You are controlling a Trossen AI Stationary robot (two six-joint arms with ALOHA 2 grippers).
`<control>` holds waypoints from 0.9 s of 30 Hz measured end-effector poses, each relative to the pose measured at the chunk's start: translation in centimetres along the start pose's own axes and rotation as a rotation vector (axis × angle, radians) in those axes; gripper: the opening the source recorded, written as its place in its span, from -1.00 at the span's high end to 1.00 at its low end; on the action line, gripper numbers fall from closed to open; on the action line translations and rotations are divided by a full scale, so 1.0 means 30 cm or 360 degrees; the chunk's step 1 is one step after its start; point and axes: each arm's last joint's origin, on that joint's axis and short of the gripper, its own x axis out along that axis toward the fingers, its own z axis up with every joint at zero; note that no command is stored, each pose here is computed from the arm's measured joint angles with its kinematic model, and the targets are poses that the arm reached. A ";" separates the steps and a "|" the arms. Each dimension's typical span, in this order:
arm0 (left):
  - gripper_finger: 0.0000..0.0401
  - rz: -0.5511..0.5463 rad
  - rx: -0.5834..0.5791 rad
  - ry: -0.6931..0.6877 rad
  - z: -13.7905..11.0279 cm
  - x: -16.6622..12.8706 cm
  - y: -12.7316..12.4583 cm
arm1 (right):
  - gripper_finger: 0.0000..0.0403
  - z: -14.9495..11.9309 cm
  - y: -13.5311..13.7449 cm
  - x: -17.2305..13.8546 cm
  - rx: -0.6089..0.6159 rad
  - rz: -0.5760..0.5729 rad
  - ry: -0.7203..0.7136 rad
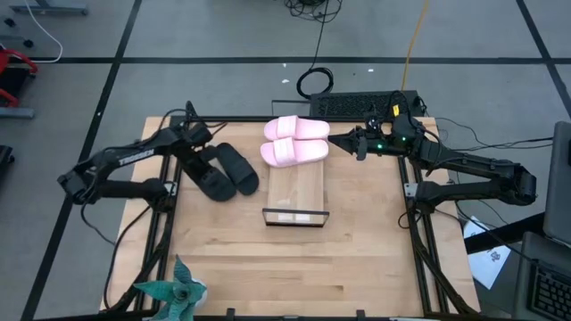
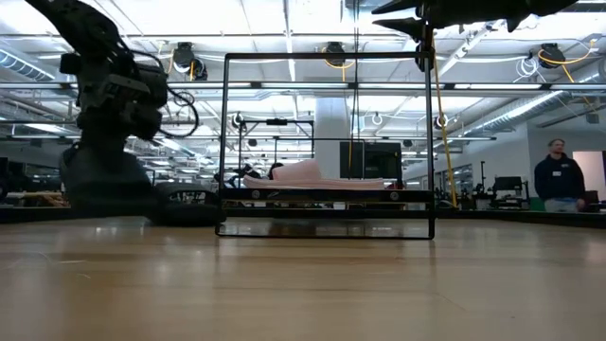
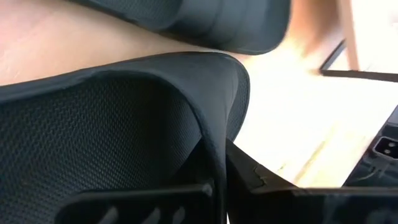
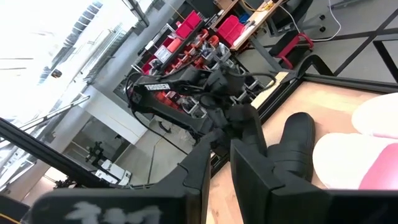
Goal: Pick and place slides into the shelf
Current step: Put the left black slide on the shelf
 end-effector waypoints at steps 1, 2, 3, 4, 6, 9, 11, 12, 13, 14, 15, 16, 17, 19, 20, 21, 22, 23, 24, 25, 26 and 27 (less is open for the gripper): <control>0.99 -0.0005 0.0004 -0.0029 -0.006 -0.010 -0.006 | 0.73 0.000 0.000 0.000 0.0000 0.0000 0.0000; 0.99 -0.0012 0.0005 -0.0058 -0.012 -0.019 -0.011 | 0.73 0.000 0.000 0.000 -0.0003 -0.0001 -0.0001; 0.99 -0.0020 0.0004 -0.0085 -0.017 -0.028 -0.016 | 0.73 0.000 0.000 0.000 -0.0005 0.0000 0.0000; 0.99 -0.0025 -0.0002 -0.0109 -0.022 -0.036 -0.020 | 0.73 0.000 0.000 0.000 -0.0005 0.0000 -0.0001; 0.99 -0.0040 -0.0009 -0.0153 -0.027 -0.055 -0.032 | 0.73 0.000 0.000 0.000 -0.0006 0.0000 0.0000; 0.99 -0.0064 0.0008 -0.0226 -0.022 -0.090 -0.056 | 0.73 0.000 0.000 0.000 -0.0006 -0.0001 0.0000; 0.99 -0.0077 0.0021 -0.0278 -0.014 -0.117 -0.074 | 0.73 0.000 0.000 0.000 -0.0006 0.0000 0.0000; 0.99 -0.0084 0.0032 -0.0304 -0.010 -0.131 -0.084 | 0.73 0.000 0.000 0.000 -0.0005 0.0002 0.0002; 1.00 -0.0088 0.0047 -0.0329 -0.006 -0.148 -0.095 | 0.73 0.000 0.000 0.000 -0.0005 0.0002 0.0002; 1.00 -0.0090 0.0059 -0.0347 -0.003 -0.164 -0.106 | 0.73 0.000 0.000 0.000 -0.0001 0.0002 0.0002; 1.00 -0.0084 0.0065 -0.0361 0.000 -0.182 -0.117 | 0.73 0.000 0.000 0.000 0.0000 0.0002 0.0003; 1.00 -0.0071 0.0067 -0.0369 0.001 -0.200 -0.128 | 0.73 0.000 0.000 0.000 0.0000 0.0001 0.0003; 1.00 -0.0048 0.0063 -0.0374 0.000 -0.218 -0.137 | 0.73 0.000 0.000 0.000 0.0000 0.0001 0.0004; 1.00 -0.0002 0.0067 -0.0402 0.001 -0.258 -0.160 | 0.73 0.000 0.000 0.000 0.0001 0.0001 0.0004; 1.00 0.0009 0.0073 -0.0429 0.003 -0.278 -0.172 | 0.73 0.000 0.000 0.000 0.0000 0.0001 0.0004; 1.00 0.0009 0.0075 -0.0466 0.007 -0.299 -0.186 | 0.73 0.000 0.000 0.000 -0.0001 0.0001 0.0004; 1.00 0.0003 0.0076 -0.0502 0.011 -0.319 -0.199 | 0.73 0.000 0.000 0.000 -0.0003 0.0001 0.0004; 1.00 -0.0006 0.0075 -0.0531 0.014 -0.337 -0.211 | 0.73 0.000 0.000 0.000 -0.0004 0.0000 0.0005; 1.00 -0.0016 0.0074 -0.0560 0.016 -0.356 -0.223 | 0.73 0.000 0.000 0.000 -0.0005 0.0000 0.0004; 1.00 -0.0026 0.0075 -0.0590 0.017 -0.374 -0.235 | 0.73 0.000 0.000 0.000 -0.0005 0.0000 0.0005; 1.00 -0.0037 0.0077 -0.0618 0.019 -0.390 -0.245 | 0.73 0.000 0.000 0.000 -0.0005 0.0000 0.0005; 1.00 -0.0045 0.0078 -0.0641 0.019 -0.405 -0.255 | 0.73 0.000 0.000 0.000 -0.0005 0.0000 0.0005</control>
